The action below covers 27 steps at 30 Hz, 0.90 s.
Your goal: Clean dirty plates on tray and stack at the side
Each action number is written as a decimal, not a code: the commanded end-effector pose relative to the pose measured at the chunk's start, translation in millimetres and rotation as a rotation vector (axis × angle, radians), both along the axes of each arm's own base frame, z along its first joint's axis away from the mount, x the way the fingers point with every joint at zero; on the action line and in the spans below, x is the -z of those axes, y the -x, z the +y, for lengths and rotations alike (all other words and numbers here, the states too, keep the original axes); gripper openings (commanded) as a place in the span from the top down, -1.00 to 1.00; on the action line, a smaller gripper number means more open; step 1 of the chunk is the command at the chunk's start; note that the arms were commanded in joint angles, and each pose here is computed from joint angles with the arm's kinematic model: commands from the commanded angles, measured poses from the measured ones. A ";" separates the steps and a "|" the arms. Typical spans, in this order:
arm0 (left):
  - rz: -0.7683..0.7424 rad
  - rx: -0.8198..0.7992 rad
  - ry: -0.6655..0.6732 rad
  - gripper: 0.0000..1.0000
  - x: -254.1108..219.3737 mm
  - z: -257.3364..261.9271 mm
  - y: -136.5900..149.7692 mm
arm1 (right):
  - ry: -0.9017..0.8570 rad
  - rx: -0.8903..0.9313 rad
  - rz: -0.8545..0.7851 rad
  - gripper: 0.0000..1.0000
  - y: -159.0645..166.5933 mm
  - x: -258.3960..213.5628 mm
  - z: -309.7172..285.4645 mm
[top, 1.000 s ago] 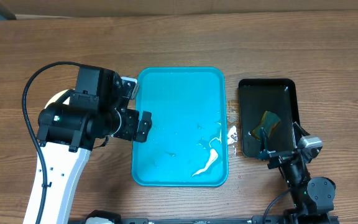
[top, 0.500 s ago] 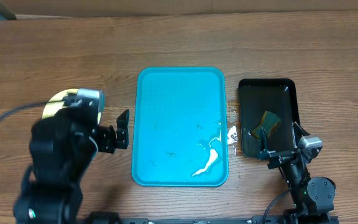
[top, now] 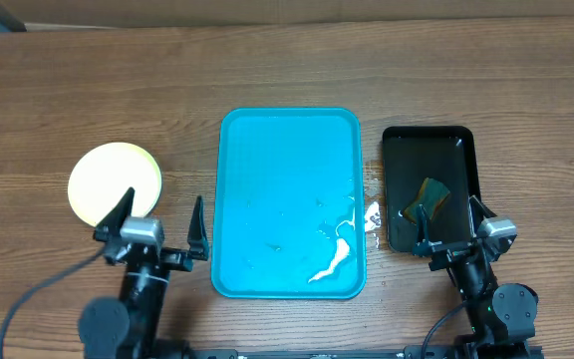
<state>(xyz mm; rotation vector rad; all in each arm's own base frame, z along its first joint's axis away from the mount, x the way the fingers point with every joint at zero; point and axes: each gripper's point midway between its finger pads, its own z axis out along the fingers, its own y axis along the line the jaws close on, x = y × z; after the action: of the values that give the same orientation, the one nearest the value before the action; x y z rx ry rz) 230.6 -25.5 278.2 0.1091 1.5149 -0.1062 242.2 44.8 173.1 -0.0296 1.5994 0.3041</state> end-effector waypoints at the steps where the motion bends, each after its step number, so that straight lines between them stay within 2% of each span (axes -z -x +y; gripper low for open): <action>1: -0.049 -0.014 0.005 -0.99 15.0 3.1 2.0 | 0.000 -0.011 -0.002 -1.00 0.4 2.2 2.4; 5: -0.104 -0.013 0.007 -0.99 24.6 2.9 1.9 | 0.000 -0.011 -0.002 -1.00 0.4 2.2 2.4; 13: -0.085 -0.012 0.010 -1.00 66.5 2.6 -11.7 | 0.000 -0.011 -0.002 -1.00 0.4 2.2 2.4; 17: -0.026 -0.014 0.007 -1.00 84.0 2.9 -14.1 | 0.000 -0.011 -0.002 -1.00 0.4 2.2 2.4; 23: -0.021 -0.013 0.008 -1.00 85.1 2.7 -14.2 | 0.000 -0.011 -0.002 -1.00 0.4 2.2 2.4; 27: 0.056 -0.014 0.006 -0.99 103.8 2.6 -14.9 | 0.000 -0.011 -0.002 -1.00 0.4 2.2 2.4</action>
<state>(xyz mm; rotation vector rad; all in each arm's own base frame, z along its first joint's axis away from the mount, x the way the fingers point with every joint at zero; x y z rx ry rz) 245.5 -25.9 183.9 0.1082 1.5351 -0.1071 242.2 44.9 172.9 -0.0305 1.6001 0.3038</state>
